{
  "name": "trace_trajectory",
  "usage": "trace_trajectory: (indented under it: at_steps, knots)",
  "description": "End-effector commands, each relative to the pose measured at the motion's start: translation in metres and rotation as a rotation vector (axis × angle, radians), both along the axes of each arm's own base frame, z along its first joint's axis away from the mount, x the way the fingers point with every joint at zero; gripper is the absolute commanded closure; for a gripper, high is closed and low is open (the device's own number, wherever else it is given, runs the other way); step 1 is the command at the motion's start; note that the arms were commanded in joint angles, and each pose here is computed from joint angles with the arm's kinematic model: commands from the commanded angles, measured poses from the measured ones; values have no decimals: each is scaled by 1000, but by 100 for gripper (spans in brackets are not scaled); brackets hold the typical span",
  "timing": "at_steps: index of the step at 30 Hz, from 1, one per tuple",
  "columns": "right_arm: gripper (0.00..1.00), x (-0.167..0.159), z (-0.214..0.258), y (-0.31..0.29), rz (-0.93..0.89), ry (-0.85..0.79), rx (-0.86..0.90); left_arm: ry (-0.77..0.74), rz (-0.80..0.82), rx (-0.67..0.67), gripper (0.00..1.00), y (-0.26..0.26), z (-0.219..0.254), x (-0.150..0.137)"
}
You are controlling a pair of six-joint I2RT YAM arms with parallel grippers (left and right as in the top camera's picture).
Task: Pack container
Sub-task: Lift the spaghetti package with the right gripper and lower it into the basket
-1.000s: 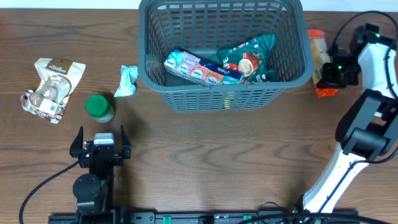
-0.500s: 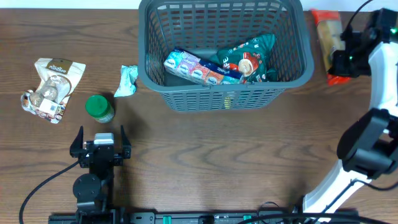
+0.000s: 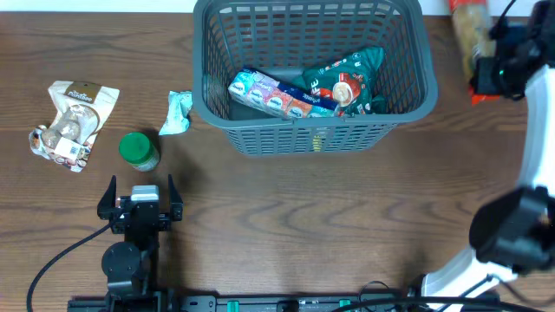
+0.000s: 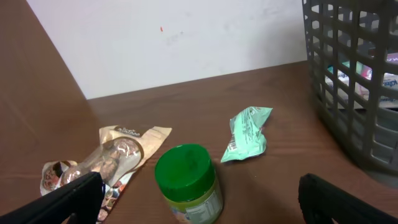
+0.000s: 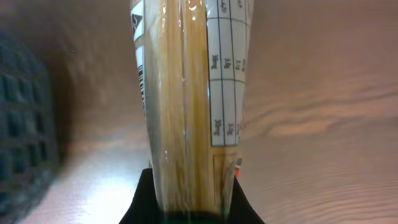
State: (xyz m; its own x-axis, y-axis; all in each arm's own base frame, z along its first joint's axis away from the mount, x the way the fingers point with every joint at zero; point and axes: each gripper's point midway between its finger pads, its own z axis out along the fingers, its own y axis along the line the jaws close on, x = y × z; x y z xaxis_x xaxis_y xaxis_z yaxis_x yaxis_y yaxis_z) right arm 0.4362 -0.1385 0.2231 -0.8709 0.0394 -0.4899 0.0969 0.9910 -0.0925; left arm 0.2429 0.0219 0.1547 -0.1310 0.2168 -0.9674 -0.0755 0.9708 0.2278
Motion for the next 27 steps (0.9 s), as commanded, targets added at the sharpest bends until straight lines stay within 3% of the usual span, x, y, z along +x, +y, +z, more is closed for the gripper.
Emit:
trace_trajectory:
  at_steps: [1, 6, 10, 19, 27]
  knots:
    - [99, -13, 115, 26, 41, -305, -56, 44, 2, 10, 2, 1, -18, 0]
    - [99, -36, 175, 55, 98, -466, -95, 44, 2, 10, 2, 1, -18, 0]
    - [99, -48, 194, 88, 207, -509, -122, 44, 2, 10, 1, 1, -18, 0]
    - [99, -75, 162, 199, 728, -371, -154, 44, 2, 10, 1, 1, -18, 0]
    - [99, -96, 153, 253, 951, -343, -171, 44, 2, 10, 1, 1, -18, 0]
